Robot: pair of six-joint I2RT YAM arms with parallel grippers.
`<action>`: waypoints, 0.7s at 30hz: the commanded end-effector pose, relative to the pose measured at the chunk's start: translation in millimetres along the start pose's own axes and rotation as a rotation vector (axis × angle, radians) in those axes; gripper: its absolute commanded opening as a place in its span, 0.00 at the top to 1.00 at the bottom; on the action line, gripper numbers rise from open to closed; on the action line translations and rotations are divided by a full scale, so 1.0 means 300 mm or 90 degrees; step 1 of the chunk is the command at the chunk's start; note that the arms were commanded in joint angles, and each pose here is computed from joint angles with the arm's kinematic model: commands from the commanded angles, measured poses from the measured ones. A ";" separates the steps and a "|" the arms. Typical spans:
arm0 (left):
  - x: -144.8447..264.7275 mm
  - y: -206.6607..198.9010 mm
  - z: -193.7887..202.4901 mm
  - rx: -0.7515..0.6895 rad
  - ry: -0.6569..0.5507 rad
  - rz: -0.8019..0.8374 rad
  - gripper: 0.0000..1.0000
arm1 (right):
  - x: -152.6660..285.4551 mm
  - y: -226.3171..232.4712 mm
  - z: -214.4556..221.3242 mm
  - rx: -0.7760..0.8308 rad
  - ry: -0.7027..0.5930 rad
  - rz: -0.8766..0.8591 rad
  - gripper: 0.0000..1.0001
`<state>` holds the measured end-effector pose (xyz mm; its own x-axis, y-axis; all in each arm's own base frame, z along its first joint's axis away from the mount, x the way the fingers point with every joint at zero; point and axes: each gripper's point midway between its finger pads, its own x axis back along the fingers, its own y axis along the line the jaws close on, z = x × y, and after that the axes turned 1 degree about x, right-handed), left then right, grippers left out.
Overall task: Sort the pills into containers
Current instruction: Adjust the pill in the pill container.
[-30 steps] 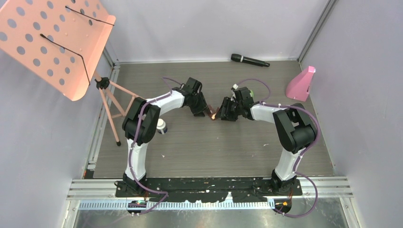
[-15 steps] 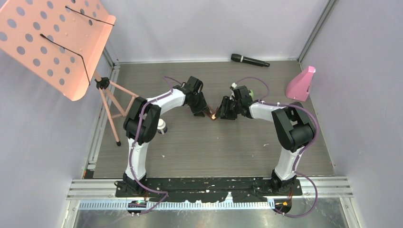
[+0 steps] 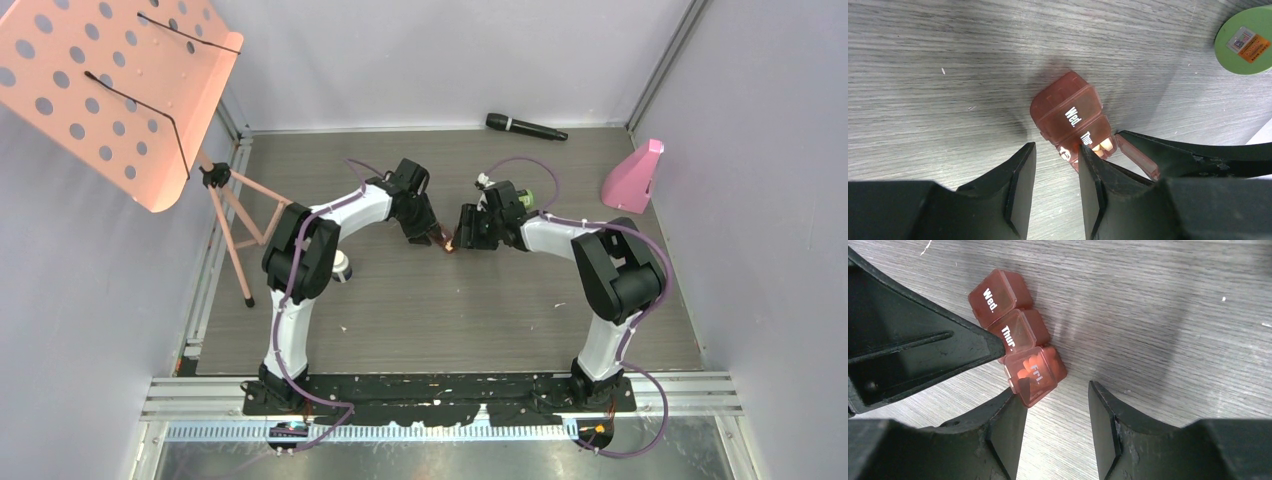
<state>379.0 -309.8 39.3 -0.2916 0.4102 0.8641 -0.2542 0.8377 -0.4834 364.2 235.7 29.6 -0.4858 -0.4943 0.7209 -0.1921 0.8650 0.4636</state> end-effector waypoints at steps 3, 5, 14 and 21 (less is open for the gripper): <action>0.001 0.003 -0.020 0.000 -0.012 -0.018 0.62 | 0.011 -0.044 0.066 0.060 0.018 0.022 0.46; -0.001 0.006 -0.019 0.001 -0.011 -0.020 0.62 | 0.015 -0.026 0.070 0.064 0.018 0.000 0.45; -0.001 0.014 -0.010 0.006 -0.005 -0.024 0.62 | -0.016 0.016 0.063 0.053 0.016 -0.043 0.39; -0.004 0.017 -0.006 0.006 -0.003 -0.024 0.62 | -0.012 0.025 0.064 0.038 0.011 -0.046 0.36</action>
<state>378.6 -308.6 39.2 -0.2893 0.4022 0.8686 -0.2622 0.8394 -0.4760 358.9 247.4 34.0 -0.4799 -0.5693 0.6675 -0.3061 0.8217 0.4807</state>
